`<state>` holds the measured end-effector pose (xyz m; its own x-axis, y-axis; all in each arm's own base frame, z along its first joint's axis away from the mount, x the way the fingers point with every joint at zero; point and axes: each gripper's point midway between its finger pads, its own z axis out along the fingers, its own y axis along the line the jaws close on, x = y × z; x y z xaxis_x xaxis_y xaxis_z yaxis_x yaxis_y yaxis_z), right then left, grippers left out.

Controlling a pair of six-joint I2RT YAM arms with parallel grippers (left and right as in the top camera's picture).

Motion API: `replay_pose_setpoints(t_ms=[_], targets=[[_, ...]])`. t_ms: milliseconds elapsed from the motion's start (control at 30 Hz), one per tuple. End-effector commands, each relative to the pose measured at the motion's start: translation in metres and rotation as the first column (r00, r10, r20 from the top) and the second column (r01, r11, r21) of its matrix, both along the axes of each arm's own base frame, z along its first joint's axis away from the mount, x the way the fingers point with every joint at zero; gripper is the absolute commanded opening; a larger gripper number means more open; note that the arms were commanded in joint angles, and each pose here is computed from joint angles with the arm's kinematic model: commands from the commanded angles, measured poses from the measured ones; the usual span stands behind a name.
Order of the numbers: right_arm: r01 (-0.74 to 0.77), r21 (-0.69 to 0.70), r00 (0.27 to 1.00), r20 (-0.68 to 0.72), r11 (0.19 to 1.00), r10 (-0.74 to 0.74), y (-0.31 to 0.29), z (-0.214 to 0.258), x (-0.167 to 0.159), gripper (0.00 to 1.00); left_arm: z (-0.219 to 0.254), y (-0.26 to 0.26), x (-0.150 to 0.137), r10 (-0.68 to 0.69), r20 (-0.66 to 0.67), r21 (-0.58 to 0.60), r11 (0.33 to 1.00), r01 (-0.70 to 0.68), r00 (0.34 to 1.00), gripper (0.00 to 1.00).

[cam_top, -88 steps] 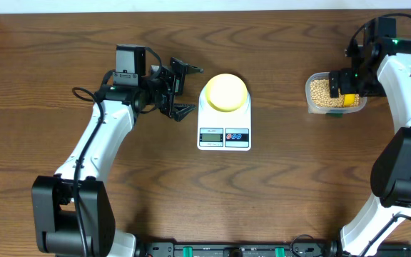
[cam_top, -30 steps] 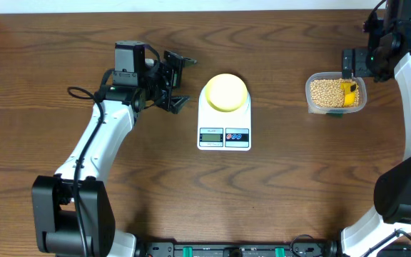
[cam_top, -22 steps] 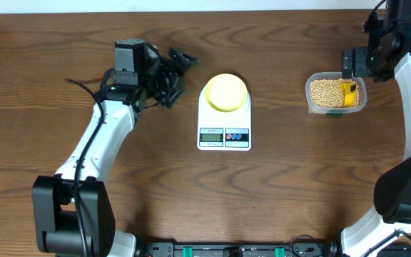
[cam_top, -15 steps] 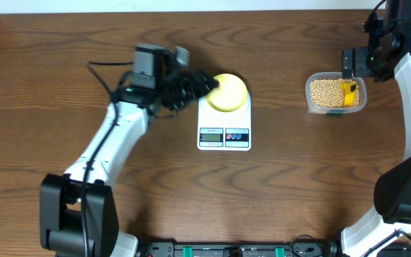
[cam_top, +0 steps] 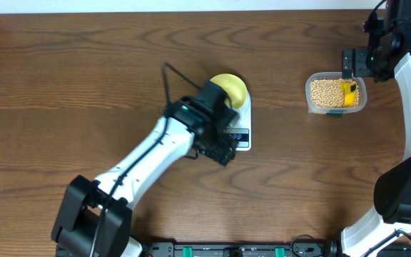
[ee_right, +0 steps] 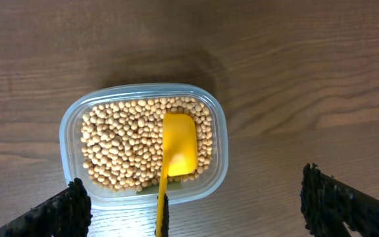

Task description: Scoop item into bowl and weigh 50g on scale

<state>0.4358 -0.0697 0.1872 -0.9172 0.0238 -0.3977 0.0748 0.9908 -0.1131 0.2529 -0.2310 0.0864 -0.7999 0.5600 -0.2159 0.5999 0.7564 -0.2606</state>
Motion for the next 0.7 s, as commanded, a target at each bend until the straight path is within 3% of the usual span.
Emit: replay_pose_setpoints(t_ms=[0, 300, 567, 667], targets=[[0.009, -0.009, 1.000, 0.013, 1.000, -0.008, -0.003, 0.006, 0.001, 0.99, 0.009, -0.007, 0.006, -0.184, 0.134, 0.077, 0.982, 0.175, 0.974, 0.81], [0.009, -0.009, 1.000, 0.013, 1.000, -0.008, -0.003, 0.006, 0.001, 0.99, 0.006, -0.046, 0.025, -0.257, 0.266, 0.026, 0.965, 0.260, 0.929, 0.87], [0.009, -0.009, 1.000, 0.013, 1.000, -0.008, -0.003, 0.006, 0.001, 0.99, -0.019, -0.035, 0.011, -0.276, 0.151, 0.081, 0.960, 0.266, 0.949, 0.92], [0.009, -0.009, 1.000, 0.013, 1.000, -0.008, -0.003, 0.006, 0.001, 0.99, -0.020, -0.033, 0.008, -0.279, 0.128, 0.088, 0.959, 0.269, 0.952, 1.00]])
